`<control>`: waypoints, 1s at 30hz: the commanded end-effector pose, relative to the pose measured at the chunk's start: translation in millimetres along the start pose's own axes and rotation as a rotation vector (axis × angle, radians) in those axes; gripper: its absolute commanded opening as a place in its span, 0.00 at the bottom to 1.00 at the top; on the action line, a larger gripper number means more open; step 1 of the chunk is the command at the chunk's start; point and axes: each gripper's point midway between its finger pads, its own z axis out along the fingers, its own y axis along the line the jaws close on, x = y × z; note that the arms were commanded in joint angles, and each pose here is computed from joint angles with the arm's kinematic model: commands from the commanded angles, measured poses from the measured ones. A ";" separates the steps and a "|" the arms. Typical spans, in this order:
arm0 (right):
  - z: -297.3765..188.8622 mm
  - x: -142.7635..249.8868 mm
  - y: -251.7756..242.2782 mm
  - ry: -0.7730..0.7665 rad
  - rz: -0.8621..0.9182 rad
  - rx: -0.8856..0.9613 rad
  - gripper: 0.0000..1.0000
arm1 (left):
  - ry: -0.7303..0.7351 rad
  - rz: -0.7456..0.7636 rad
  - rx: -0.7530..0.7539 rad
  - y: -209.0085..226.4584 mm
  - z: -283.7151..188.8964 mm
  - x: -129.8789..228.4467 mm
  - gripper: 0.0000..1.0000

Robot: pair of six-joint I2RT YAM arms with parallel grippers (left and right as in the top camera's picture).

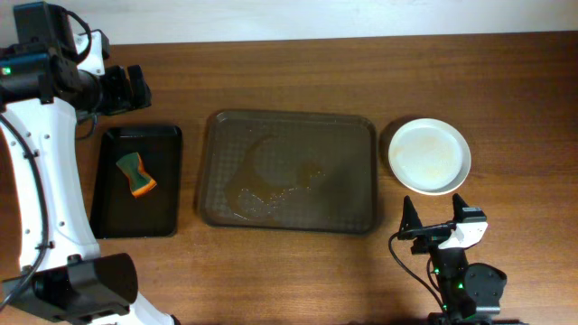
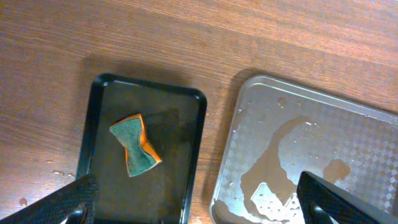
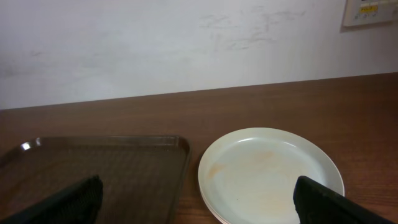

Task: Clean dirty plates on tray and stack at the side

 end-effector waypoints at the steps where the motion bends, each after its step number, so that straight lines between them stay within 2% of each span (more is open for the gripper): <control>1: 0.3 3.0 1.8 0.003 0.002 -0.008 0.98 | -0.095 0.026 -0.068 9.6 -28.8 -8.0 1.00; 4: 0.3 3.0 1.8 0.003 0.002 -0.008 0.98 | -0.325 0.061 -0.033 -5.6 -79.0 -20.1 1.00; 7: 0.3 3.0 1.8 0.003 0.002 -0.008 0.98 | -0.572 0.193 -0.009 -23.9 -103.5 2.0 1.00; 8: 0.3 3.0 1.8 0.003 0.002 -0.008 0.98 | -0.605 0.196 -0.007 -23.5 -105.2 11.8 1.00; 12: 0.3 3.0 1.8 0.003 0.002 -0.008 0.98 | -0.751 0.230 -0.002 -17.4 -84.3 72.8 1.00; 17: 0.3 3.0 1.8 0.003 0.002 -0.008 0.98 | -1.030 0.279 0.003 -13.1 -53.8 138.5 1.00; 21: 0.3 3.0 1.8 0.003 0.002 -0.008 0.98 | -1.085 0.290 -0.001 -5.7 -19.9 173.9 1.00; 26: 0.3 3.0 1.8 0.003 0.002 -0.008 0.99 | -1.042 0.322 -0.018 0.8 23.9 204.9 1.00; 30: 0.3 3.0 1.8 0.003 0.002 -0.008 0.98 | -1.016 0.326 -0.017 0.4 29.4 209.0 1.00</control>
